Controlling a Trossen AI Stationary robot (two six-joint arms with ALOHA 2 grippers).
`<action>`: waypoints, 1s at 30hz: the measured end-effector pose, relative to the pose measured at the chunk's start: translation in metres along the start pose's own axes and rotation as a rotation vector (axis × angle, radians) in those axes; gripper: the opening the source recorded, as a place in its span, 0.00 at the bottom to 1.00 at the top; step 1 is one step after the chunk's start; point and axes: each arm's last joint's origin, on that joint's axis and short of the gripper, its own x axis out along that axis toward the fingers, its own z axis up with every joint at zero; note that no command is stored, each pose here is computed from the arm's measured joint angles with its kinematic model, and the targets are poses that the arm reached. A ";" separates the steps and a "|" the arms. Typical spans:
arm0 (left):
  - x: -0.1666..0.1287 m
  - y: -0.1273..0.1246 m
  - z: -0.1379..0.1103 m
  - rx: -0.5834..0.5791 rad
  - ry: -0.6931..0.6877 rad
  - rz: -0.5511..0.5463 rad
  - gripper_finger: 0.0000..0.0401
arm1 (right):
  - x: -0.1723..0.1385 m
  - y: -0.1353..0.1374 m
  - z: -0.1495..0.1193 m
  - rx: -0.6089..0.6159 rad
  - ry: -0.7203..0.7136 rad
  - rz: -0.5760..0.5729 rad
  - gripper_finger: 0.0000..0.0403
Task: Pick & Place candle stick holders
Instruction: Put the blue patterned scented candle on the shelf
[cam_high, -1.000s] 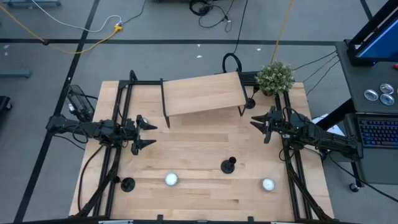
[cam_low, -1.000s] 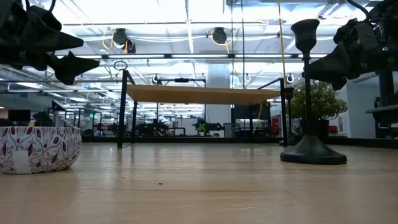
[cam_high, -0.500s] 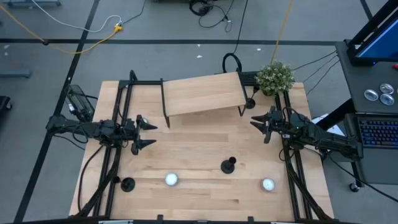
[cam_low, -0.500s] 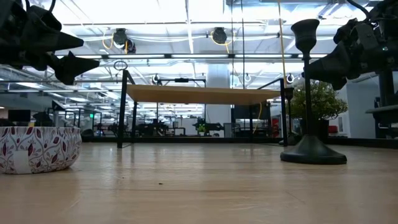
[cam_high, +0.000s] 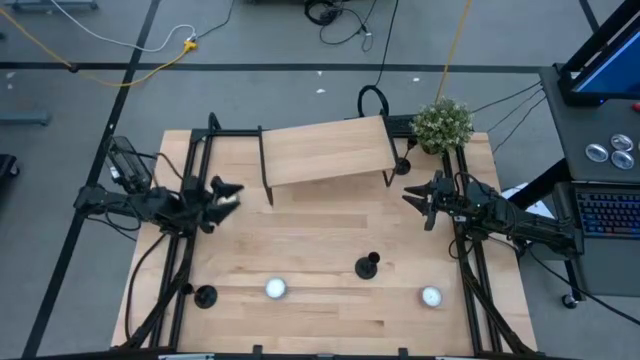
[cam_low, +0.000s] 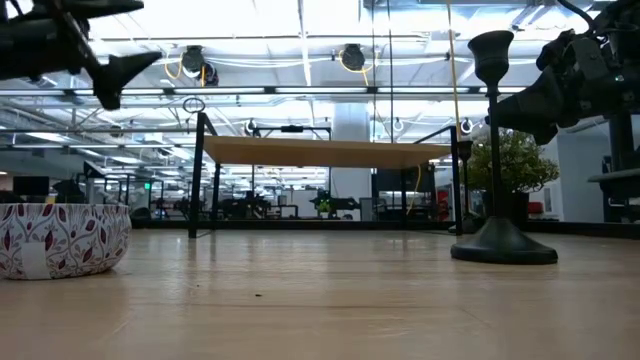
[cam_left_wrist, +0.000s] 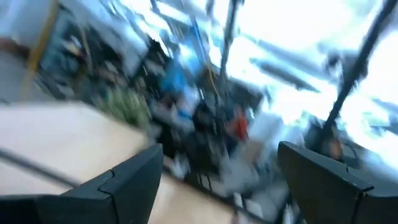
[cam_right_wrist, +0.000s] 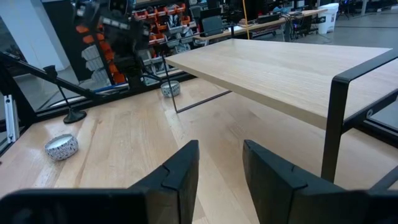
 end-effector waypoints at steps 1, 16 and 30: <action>0.000 -0.001 0.003 0.011 -0.028 0.006 0.81 | 0.000 0.000 0.000 0.000 0.000 0.000 0.29; 0.020 -0.026 0.057 0.183 0.394 0.290 0.81 | 0.000 0.000 0.000 0.000 -0.002 -0.006 0.29; 0.019 -0.037 0.084 0.213 0.935 0.677 0.81 | 0.000 0.000 0.000 0.000 -0.002 -0.007 0.29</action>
